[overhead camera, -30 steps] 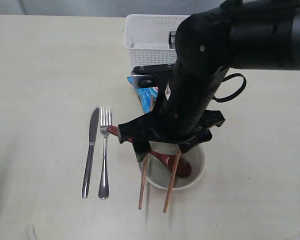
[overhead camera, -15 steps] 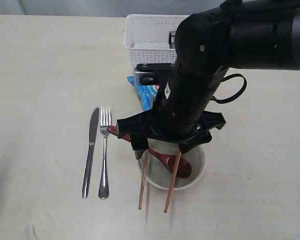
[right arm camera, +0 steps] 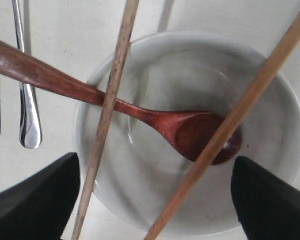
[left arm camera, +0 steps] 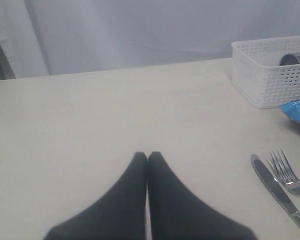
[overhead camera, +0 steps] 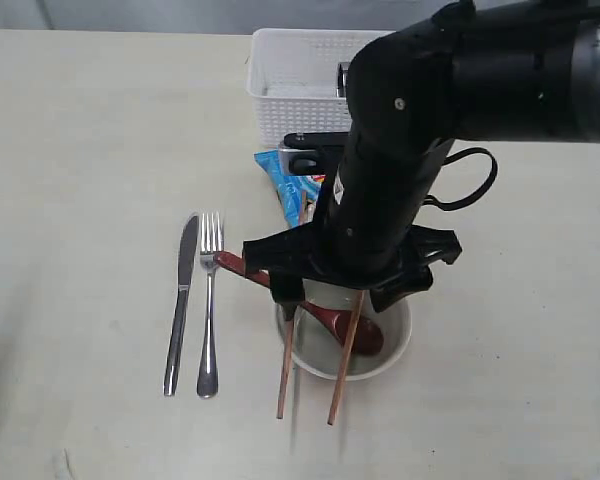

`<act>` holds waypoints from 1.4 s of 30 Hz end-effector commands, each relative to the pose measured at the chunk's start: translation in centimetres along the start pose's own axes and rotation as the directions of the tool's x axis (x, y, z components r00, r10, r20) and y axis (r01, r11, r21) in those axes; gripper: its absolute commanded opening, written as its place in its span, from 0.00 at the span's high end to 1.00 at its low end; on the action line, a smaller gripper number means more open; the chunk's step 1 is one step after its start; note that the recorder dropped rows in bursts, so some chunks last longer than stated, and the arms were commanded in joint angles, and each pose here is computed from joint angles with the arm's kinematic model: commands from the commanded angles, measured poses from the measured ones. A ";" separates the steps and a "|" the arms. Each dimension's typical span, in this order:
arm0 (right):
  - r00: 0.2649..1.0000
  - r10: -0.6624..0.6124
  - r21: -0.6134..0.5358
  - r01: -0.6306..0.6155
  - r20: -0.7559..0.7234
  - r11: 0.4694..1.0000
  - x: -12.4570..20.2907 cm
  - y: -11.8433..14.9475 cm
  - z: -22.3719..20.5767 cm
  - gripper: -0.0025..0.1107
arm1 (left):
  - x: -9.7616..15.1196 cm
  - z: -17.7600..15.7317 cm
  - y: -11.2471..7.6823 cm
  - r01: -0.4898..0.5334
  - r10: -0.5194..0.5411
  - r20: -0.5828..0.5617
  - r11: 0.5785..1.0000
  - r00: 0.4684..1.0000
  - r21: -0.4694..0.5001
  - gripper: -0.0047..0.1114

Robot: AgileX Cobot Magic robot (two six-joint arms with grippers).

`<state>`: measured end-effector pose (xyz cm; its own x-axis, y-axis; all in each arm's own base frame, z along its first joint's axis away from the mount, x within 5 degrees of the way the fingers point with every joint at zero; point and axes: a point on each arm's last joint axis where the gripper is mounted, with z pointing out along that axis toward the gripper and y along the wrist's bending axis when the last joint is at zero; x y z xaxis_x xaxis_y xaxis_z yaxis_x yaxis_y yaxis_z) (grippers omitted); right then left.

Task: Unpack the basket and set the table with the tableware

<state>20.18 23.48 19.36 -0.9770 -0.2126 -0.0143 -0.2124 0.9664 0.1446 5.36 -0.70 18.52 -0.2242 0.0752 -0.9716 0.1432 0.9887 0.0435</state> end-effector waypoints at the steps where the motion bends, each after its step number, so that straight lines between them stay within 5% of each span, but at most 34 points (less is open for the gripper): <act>1: 1.000 0.004 0.012 -0.004 -0.018 1.000 -0.4 0.1 1.0 0.30 | 0.1 0.0 0.0 0.001 -0.001 0.001 1.000 1.000 0.001 0.96; 34: 0.992 -0.120 0.003 0.120 -0.032 0.993 -0.6 1.6 2.8 0.30 | 0.1 0.0 0.0 0.001 -0.001 0.001 1.000 1.000 0.001 0.96; 39: 0.991 -0.128 0.010 0.128 -0.048 0.992 -0.5 1.5 2.9 0.46 | 0.1 0.0 0.0 0.001 -0.001 0.001 1.000 1.000 0.001 0.96; 42: 0.990 -0.132 0.012 0.133 -0.051 0.991 -0.4 1.5 2.9 0.46 | 0.1 0.0 0.0 0.001 -0.001 0.001 1.000 1.000 0.001 0.96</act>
<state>20.21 25.54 16.57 -0.9441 -0.3294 0.0149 -0.3244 0.9359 0.1370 5.36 -0.70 18.52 -0.2242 0.0752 -0.9716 0.1432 0.9887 0.0435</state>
